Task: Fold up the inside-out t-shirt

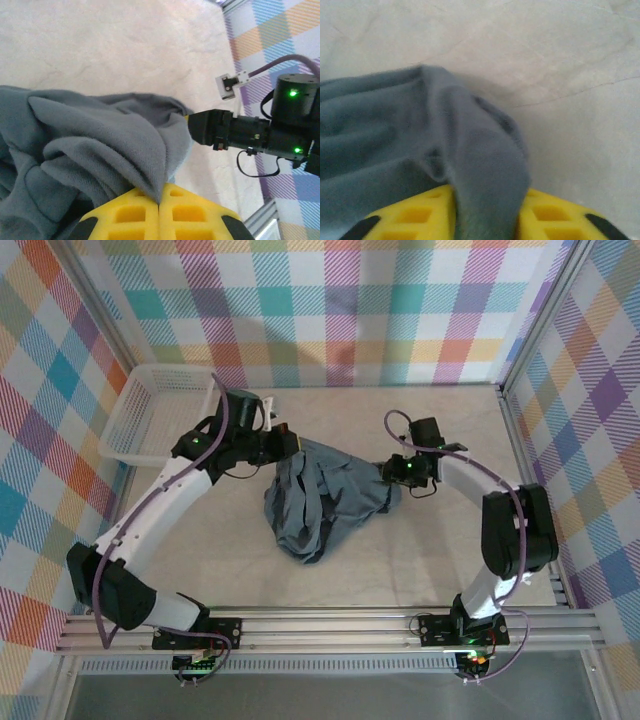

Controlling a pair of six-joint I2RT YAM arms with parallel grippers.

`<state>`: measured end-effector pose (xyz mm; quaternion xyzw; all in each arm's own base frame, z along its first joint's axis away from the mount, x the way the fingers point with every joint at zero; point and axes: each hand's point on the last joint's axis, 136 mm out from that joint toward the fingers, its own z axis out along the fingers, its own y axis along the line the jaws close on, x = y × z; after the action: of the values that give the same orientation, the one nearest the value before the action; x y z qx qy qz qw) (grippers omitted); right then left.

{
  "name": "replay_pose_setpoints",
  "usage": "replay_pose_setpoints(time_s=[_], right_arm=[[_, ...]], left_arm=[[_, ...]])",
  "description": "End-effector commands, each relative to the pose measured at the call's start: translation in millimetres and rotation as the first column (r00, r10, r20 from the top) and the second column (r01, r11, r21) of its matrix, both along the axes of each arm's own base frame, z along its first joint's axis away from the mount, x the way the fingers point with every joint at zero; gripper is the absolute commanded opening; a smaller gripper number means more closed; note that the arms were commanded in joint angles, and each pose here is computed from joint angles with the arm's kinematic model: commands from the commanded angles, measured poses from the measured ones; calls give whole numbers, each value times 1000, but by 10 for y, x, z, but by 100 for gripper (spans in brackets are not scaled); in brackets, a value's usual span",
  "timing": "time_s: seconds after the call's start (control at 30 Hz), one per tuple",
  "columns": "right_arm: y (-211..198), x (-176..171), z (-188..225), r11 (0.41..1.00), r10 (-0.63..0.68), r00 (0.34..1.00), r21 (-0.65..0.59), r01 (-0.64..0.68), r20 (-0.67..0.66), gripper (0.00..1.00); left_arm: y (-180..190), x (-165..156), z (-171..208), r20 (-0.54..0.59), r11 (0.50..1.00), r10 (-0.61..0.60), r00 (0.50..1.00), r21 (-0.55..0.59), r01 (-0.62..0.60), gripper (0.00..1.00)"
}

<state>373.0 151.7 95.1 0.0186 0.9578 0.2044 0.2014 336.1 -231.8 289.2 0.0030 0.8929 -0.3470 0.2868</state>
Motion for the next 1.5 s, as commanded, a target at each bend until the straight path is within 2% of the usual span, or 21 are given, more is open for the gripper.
replay_pose_setpoints(time_s=[0.0, 0.1, 0.23, 0.3, 0.43, 0.5, 0.53, 0.6, 0.63, 0.7, 0.8, 0.9, 0.97, 1.1, 1.2, 1.3, 1.37, 1.47], right_arm=[[273, -100, 907, 995, 80, 958, 32, -92, 274, 42], [786, -469, 1280, 972, 174, 879, 66, -226, 444, 41], [1554, -907, 1389, 904, 267, 808, 155, -399, 525, 45], [1773, -922, 1288, 895, 308, 801, 129, -426, 513, 46], [1811, -660, 943, 940, 296, 840, 19, -342, 455, 45], [1895, -640, 878, 925, 341, 825, -2, -381, 451, 41], [1935, -642, 866, 917, 356, 821, -1, -398, 446, 34], [2003, -705, 908, 896, 390, 807, 20, -444, 443, 8], [2045, -780, 987, 877, 405, 796, 55, -478, 450, 0], [2102, -999, 1277, 812, 429, 754, 153, -564, 498, 0], [2008, -1248, 1748, 700, 387, 720, 324, -636, 577, 0], [1765, -1268, 2007, 609, 314, 725, 456, -649, 613, 0], [1659, -1246, 2005, 587, 319, 720, 468, -660, 616, 0], [1643, -1282, 1998, 539, 369, 690, 461, -704, 622, 0], [1660, -1248, 1999, 539, 385, 690, 457, -707, 612, 0], [1681, -1221, 2026, 534, 395, 685, 454, -713, 612, 0], [1704, -1247, 2085, 511, 408, 672, 455, -729, 618, 0], [1708, -1297, 2164, 485, 423, 656, 455, -747, 626, 0]], left_arm=[[4, -80, -92, -76, 1000, -7, 997, -2, 7, 0], [-22, -46, -123, -86, 1000, -3, 996, 1, 3, 0], [-82, -8, -85, -71, 1000, -1, 997, -13, 0, 0], [-97, -5, -79, -71, 1000, -1, 997, -12, 0, 0], [-55, -24, -76, -67, 1000, 10, 998, 7, -10, 0], [-16, -25, -89, -64, 1000, 22, 998, 23, -20, 0], [-6, -25, -107, -65, 999, 23, 998, 30, -21, 0], [26, -11, -146, -59, 998, 30, 998, 52, -27, 0], [85, 20, -203, -57, 996, 44, 997, 84, -39, 0], [349, 179, -449, -54, 978, 120, 991, 177, -109, 0], [731, 452, -969, -78, 950, 202, 976, 257, -176, 10], [727, 488, -1100, -94, 970, 170, 981, 193, -149, 22], [670, 429, -948, -39, 982, 139, 990, 135, -133, 35], [605, 119, -752, 41, 991, 55, 998, 117, -59, 55], [291, -304, -776, 148, 981, -105, 983, 178, 78, 62], [25, -662, -952, 251, 943, -237, 939, 291, 160, 67], [36, -627, -1086, 280, 934, -217, 935, 337, 116, 71], [286, -383, -1249, 261, 906, -66, 963, 421, -52, 73]])
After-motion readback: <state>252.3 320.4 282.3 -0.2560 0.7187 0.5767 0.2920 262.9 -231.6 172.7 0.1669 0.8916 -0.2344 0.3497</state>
